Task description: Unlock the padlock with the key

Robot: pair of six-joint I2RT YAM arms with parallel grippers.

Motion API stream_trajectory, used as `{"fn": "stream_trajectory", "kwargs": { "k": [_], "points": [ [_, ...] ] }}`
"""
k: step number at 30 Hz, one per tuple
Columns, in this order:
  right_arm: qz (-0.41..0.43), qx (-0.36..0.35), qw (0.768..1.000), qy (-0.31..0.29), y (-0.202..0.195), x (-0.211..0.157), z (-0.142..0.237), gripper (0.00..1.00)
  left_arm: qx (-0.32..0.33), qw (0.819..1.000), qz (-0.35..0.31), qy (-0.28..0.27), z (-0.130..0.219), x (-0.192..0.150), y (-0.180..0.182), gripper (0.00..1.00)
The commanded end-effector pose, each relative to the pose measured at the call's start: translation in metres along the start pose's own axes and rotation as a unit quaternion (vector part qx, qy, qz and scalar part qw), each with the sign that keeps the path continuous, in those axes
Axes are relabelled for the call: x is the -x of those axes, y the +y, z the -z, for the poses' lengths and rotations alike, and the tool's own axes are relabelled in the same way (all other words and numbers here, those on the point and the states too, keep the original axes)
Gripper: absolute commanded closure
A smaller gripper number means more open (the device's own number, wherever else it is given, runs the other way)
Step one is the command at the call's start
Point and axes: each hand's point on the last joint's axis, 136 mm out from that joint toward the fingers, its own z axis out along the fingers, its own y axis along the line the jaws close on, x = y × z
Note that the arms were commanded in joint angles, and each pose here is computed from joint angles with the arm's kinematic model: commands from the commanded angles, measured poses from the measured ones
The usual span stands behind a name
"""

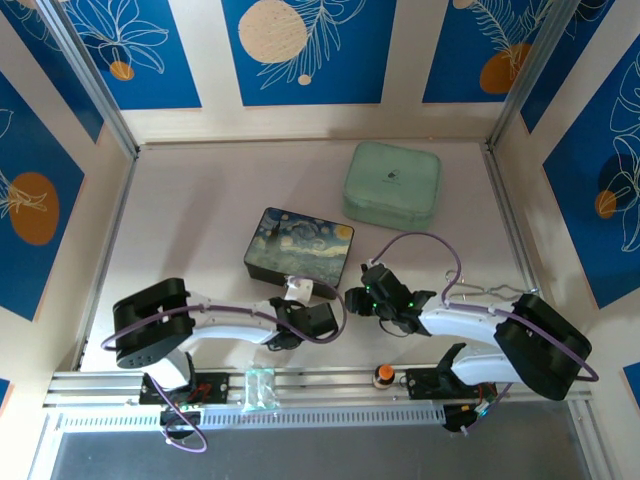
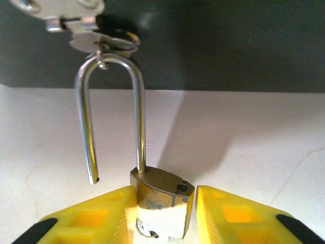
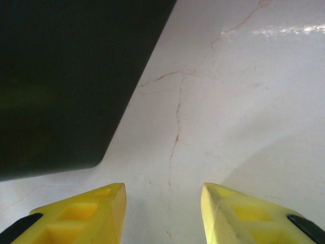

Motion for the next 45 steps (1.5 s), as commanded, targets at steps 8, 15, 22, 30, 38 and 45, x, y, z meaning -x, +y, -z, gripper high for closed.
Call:
{"fn": "stream_trajectory", "kwargs": {
  "k": [8,15,22,30,38,45],
  "points": [
    [0.03,0.069,0.997,-0.034,0.026,-0.003,0.037,0.52,-0.147,0.984,0.098,-0.026,0.032,0.027,0.001,0.39],
    [0.052,0.123,0.99,-0.046,0.062,-0.002,0.063,0.51,-0.214,0.966,0.137,-0.055,0.053,0.067,0.023,0.26],
    [0.104,0.168,0.98,-0.022,0.119,-0.002,0.056,0.5,-0.221,0.955,0.176,-0.09,0.063,0.09,0.062,0.16],
    [0.142,0.109,0.983,0.029,0.152,-0.008,-0.006,0.54,-0.25,0.932,0.242,-0.103,0.054,0.095,0.085,0.15],
    [0.14,0.125,0.98,0.067,0.171,-0.013,-0.043,0.56,-0.255,0.928,0.254,-0.101,0.05,0.083,0.089,0.14],
    [0.134,0.113,0.981,0.079,0.165,-0.021,-0.059,0.58,-0.266,0.92,0.269,-0.098,0.045,0.077,0.085,0.12]
  ]
}}
